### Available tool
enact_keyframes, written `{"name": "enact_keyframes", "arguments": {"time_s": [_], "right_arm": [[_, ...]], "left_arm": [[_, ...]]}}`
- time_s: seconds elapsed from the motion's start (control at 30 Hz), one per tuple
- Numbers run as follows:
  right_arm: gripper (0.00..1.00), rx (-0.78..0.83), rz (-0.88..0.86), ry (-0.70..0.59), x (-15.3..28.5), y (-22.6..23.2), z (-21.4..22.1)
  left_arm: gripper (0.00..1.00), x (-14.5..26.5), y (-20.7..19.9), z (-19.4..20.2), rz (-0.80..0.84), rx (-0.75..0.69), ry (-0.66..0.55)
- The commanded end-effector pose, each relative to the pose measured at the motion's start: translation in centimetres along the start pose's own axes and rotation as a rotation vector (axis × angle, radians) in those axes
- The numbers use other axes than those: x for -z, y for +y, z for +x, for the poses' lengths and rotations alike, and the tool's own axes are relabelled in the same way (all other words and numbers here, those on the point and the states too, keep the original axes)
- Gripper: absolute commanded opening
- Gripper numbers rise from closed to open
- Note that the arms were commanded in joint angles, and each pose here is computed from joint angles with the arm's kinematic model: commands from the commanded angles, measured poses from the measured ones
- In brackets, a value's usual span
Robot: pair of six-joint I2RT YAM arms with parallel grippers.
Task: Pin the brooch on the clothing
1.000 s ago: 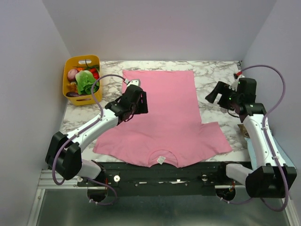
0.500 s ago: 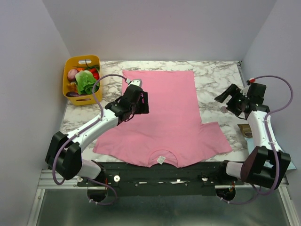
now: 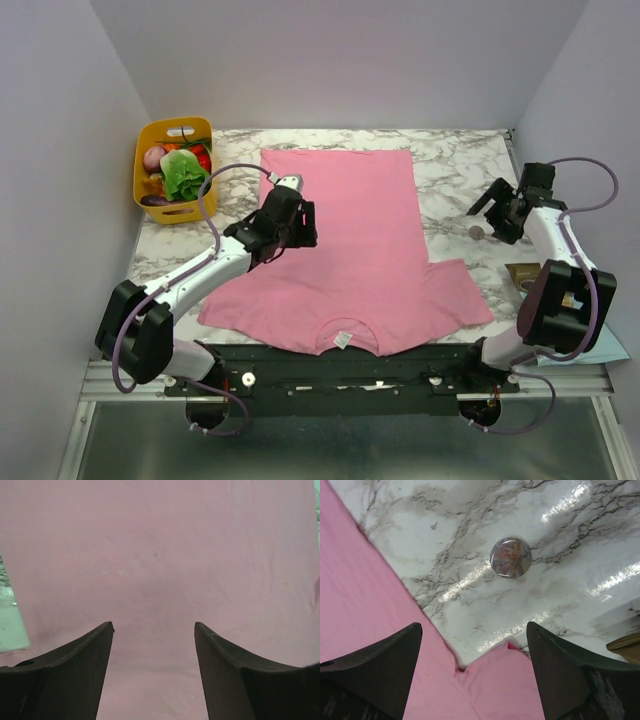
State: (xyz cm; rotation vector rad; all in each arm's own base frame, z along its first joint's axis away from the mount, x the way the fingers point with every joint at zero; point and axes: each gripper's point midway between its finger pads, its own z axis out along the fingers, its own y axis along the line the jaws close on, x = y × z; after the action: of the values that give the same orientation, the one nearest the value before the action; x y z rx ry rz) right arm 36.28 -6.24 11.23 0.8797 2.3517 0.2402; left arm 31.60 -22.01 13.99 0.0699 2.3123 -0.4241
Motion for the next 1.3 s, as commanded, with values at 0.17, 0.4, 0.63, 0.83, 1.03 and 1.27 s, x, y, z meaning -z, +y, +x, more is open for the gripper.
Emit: {"name": "enact_keyframes", "arguments": {"time_s": [0.17,0.4,0.63,0.83,1.03,1.27], "right_arm": [[0.91,-0.052,0.247,0.133,-3.2,-3.3,-0.4],[0.83,-0.067,0.303,0.189,-4.6,-4.1,0.1],[0.79,-0.080,0.346,0.223,-5.9,-4.7,0.2],[0.75,-0.095,0.425,0.295,-7.0,-5.4,0.2],[0.73,-0.105,0.405,0.318,-7.7,-5.2,0.8],[0.72,-0.109,0.405,0.332,-8.2,-5.2,0.9]], "left_arm": [[0.75,0.4,0.4,-0.6,0.045,0.009,-0.027],[0.75,-0.1,1.1,-0.2,0.044,0.035,-0.009],[0.75,-0.2,1.5,-0.2,0.054,0.051,-0.007],[0.75,-0.2,2.1,0.1,0.044,0.064,-0.004],[0.75,-0.3,2.3,0.3,0.047,0.076,0.001],[0.75,-0.2,2.6,0.4,0.043,0.082,0.003]]}}
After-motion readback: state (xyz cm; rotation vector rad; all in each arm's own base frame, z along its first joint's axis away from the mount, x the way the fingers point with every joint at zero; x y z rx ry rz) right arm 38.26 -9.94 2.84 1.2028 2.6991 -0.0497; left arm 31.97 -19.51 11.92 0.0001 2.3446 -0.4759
